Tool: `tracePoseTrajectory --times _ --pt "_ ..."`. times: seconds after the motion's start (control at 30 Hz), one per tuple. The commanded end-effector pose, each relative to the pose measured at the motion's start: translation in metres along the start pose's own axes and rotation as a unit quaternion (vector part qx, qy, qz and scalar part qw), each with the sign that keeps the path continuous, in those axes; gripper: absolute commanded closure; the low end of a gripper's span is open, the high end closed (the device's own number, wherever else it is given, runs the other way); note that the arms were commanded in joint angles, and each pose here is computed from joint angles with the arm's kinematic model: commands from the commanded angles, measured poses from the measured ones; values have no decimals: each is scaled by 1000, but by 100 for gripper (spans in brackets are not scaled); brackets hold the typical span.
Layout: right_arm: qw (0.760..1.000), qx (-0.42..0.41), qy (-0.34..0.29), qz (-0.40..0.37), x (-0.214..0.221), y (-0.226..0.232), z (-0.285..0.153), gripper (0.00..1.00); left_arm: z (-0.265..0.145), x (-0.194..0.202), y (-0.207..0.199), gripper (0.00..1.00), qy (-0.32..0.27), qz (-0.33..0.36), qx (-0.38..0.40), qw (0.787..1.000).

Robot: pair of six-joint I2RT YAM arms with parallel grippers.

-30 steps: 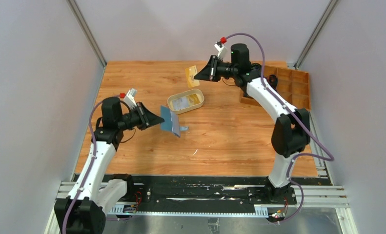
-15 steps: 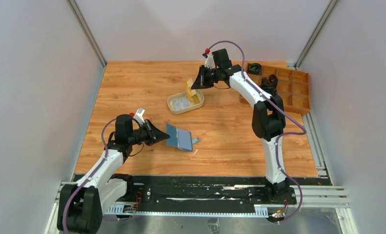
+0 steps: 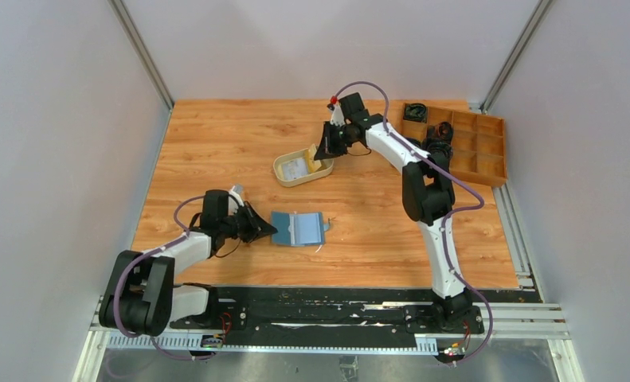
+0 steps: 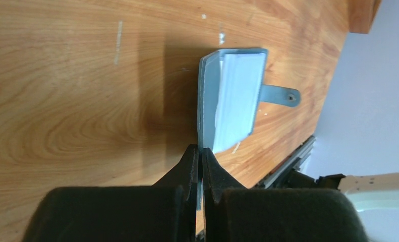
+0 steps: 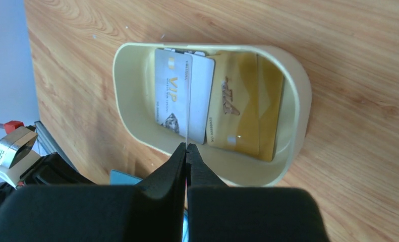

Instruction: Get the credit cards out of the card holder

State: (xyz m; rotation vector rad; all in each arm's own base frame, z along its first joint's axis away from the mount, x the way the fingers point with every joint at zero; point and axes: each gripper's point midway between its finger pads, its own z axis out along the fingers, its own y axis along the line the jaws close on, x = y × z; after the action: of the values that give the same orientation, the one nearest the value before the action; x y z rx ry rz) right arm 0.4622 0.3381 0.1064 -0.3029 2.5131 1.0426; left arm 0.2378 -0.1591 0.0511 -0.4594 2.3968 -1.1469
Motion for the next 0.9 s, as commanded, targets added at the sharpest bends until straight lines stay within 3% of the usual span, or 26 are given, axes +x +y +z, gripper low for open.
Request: tracePoseTrajectory --times 0.0,0.27,0.33,0.4,0.47,0.57,0.73,0.87 --pt "999 23 22 0 16 -13 11 100 8 0 21 100 -9 28 -33 999" --pt "999 37 29 2 21 -25 20 100 16 0 31 100 2 21 -54 998" --pt "999 41 29 1 21 -28 20 100 17 0 32 91 4 19 -56 998" --pt "999 43 31 1 21 -29 20 100 18 -1 33 72 4 19 -58 998" --pt "998 46 31 -1 20 -33 20 87 18 -3 32 57 0 26 -59 998" --pt "998 52 30 -3 19 -35 16 72 19 -7 30 46 -2 32 -57 998" --pt "998 65 14 -20 5 -30 0 58 21 -15 30 34 -10 36 -68 997" --pt "996 81 -3 -47 -11 -20 -20 50 11 -34 36 28 -33 68 -122 990"
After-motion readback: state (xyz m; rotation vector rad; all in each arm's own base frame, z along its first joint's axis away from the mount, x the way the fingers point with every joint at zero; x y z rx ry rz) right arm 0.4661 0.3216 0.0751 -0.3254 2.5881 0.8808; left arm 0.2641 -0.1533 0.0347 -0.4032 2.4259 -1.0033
